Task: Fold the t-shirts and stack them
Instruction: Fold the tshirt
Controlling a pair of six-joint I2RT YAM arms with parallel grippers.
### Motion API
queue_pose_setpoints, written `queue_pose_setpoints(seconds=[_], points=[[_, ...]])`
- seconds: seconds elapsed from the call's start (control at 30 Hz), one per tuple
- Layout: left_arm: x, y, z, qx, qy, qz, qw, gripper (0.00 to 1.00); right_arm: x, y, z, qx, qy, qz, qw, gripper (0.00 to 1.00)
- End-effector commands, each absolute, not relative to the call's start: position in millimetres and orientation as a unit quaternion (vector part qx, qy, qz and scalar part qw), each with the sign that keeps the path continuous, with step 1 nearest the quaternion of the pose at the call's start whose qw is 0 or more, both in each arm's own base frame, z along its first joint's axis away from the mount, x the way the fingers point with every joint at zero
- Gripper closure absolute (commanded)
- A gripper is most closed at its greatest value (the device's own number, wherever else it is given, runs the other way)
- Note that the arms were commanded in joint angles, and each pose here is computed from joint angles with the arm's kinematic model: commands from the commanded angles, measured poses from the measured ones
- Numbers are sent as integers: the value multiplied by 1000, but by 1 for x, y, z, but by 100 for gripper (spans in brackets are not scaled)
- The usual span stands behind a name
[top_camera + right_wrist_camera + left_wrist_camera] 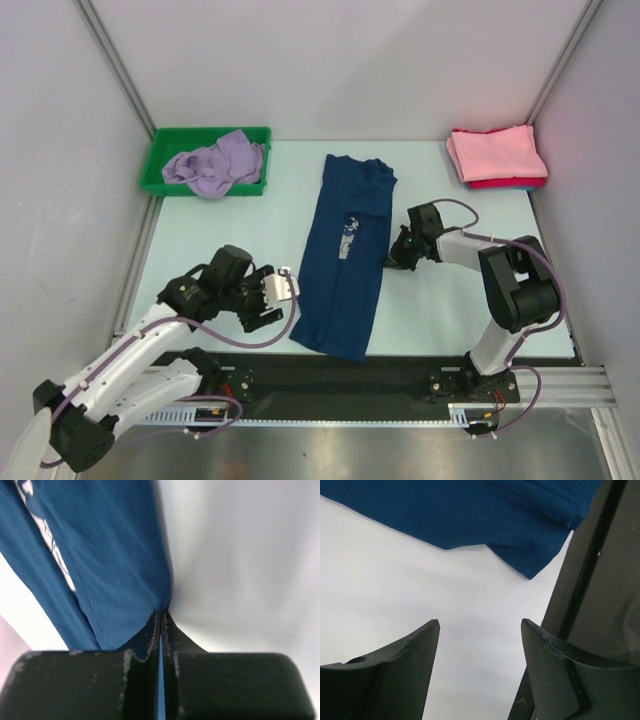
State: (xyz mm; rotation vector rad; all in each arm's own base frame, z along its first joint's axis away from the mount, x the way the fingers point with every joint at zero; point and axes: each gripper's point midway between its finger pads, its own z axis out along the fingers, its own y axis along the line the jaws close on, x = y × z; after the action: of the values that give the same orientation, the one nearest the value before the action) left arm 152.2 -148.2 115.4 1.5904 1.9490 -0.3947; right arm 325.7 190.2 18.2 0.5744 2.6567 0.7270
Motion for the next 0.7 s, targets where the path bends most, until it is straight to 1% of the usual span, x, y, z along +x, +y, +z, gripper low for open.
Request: queue_pose_setpoints(seconds=[0.0, 0.07, 0.1, 0.17, 0.23, 0.27, 0.3, 0.37, 0.4, 0.43, 0.47, 0.5, 0.53, 0.57, 0.6, 0.67], points=[[144, -163, 124, 598, 706, -190, 329, 27, 335, 155, 16, 211, 937, 218, 175, 100], [139, -171, 128, 600, 691, -214, 340, 28, 346, 141, 23, 195, 939, 212, 187, 100], [138, -179, 130, 608, 674, -224, 354, 29, 350, 131, 24, 197, 940, 209, 186, 100], [136, -189, 136, 622, 645, -235, 376, 30, 363, 127, 31, 166, 944, 209, 196, 100], [136, -203, 145, 645, 600, -232, 413, 28, 363, 123, 26, 156, 951, 200, 176, 100], [137, -208, 147, 653, 586, -228, 423, 27, 369, 126, 32, 143, 952, 204, 180, 95], [134, -219, 148, 670, 557, -228, 435, 25, 366, 126, 32, 142, 954, 203, 171, 87], [138, -227, 143, 706, 517, -201, 440, 25, 364, 122, 40, 147, 953, 198, 176, 63], [137, -237, 133, 737, 488, -190, 428, 24, 354, 119, 39, 152, 955, 189, 168, 61], [137, -242, 126, 751, 475, -183, 420, 24, 350, 114, 43, 158, 956, 182, 170, 58], [140, -245, 117, 763, 470, -169, 410, 24, 346, 108, 60, 161, 952, 174, 193, 56], [138, -254, 112, 780, 444, -161, 411, 24, 326, 103, 55, 174, 955, 162, 176, 55], [138, -258, 97, 792, 441, -158, 392, 24, 315, 103, 60, 179, 954, 160, 178, 55], [137, -262, 92, 799, 430, -158, 390, 24, 305, 105, 76, 178, 949, 171, 198, 53], [133, -267, 87, 811, 403, -156, 394, 23, 279, 107, 66, 191, 951, 169, 176, 53], [125, -265, 67, 833, 382, -159, 368, 20, 246, 119, 64, 182, 956, 167, 159, 53]])
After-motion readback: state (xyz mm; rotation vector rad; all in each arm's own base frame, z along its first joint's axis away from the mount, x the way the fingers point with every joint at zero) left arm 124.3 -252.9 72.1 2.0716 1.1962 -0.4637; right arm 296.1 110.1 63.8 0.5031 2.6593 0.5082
